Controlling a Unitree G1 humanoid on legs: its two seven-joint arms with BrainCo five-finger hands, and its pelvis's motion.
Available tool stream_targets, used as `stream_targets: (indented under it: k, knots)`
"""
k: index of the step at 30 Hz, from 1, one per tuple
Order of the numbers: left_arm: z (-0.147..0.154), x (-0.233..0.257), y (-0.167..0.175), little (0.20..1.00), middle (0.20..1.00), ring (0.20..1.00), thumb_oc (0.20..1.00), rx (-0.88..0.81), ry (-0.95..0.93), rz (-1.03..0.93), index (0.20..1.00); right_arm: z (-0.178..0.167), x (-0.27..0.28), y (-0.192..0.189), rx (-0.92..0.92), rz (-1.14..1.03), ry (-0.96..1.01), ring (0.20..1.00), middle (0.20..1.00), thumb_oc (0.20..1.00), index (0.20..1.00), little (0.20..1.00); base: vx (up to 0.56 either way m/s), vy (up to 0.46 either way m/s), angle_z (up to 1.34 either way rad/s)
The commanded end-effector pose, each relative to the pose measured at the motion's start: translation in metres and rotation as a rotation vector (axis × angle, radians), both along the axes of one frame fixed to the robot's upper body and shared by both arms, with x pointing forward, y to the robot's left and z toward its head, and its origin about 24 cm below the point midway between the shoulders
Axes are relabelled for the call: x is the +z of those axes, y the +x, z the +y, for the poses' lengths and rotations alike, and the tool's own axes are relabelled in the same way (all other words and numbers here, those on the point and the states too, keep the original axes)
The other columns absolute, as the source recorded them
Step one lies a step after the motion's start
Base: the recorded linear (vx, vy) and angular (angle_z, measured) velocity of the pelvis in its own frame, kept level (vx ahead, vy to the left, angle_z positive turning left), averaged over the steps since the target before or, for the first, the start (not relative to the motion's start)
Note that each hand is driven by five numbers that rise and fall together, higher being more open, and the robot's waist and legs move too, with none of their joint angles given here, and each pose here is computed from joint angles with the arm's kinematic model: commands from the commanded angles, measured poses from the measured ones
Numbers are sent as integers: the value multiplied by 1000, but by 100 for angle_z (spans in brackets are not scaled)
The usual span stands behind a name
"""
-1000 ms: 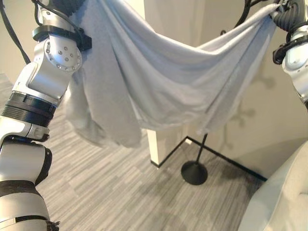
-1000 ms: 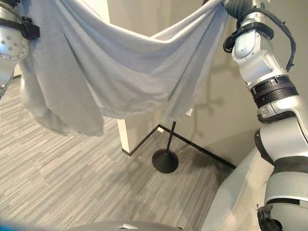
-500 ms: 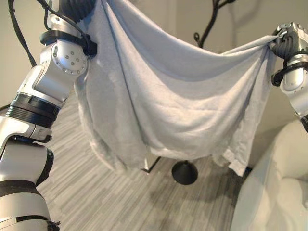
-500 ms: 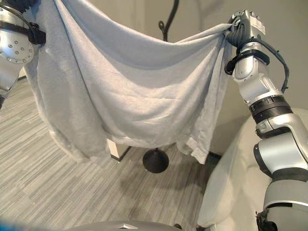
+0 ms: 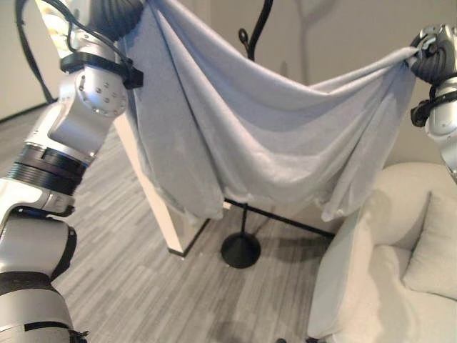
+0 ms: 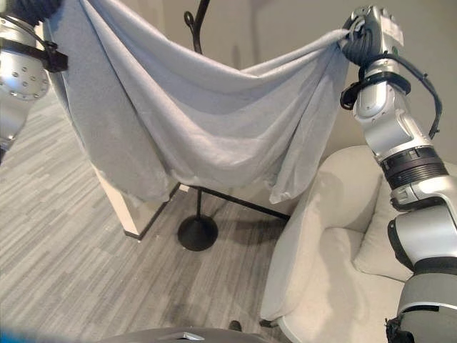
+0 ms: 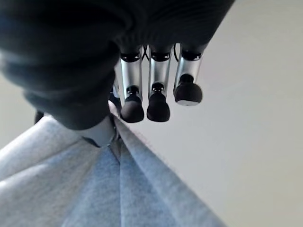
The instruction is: Hang the clothes on the sofa on the clothes rack.
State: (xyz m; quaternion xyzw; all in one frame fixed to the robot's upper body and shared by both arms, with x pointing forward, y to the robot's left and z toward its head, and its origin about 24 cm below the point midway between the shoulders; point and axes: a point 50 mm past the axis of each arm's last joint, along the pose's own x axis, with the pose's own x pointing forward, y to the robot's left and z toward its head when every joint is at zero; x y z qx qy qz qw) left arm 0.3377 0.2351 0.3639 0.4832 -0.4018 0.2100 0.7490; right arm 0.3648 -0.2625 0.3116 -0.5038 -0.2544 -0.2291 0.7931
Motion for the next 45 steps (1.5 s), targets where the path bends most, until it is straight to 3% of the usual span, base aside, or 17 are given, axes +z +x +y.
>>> stream_targets:
  k: [1,9,23,45]
  knots:
    - [11,54,-27,200,200,200,200,67,35,-185,200,3,47,-12,21,-173,-6,200,200,200,200,200,99,-15,-46]
    - [12,60,-20,200,200,200,200,74,-7,-176,200,10,38,1,-4,-118,-59,200,200,200,200,200,162,154,-10]
    - [6,48,-10,200,200,200,200,77,3,-127,200,32,0,15,79,-35,66,200,200,200,200,200,206,154,-4]
    - [18,51,-22,200,200,200,200,120,47,-146,200,11,-8,11,2,-26,85,200,200,200,200,200,127,64,12]
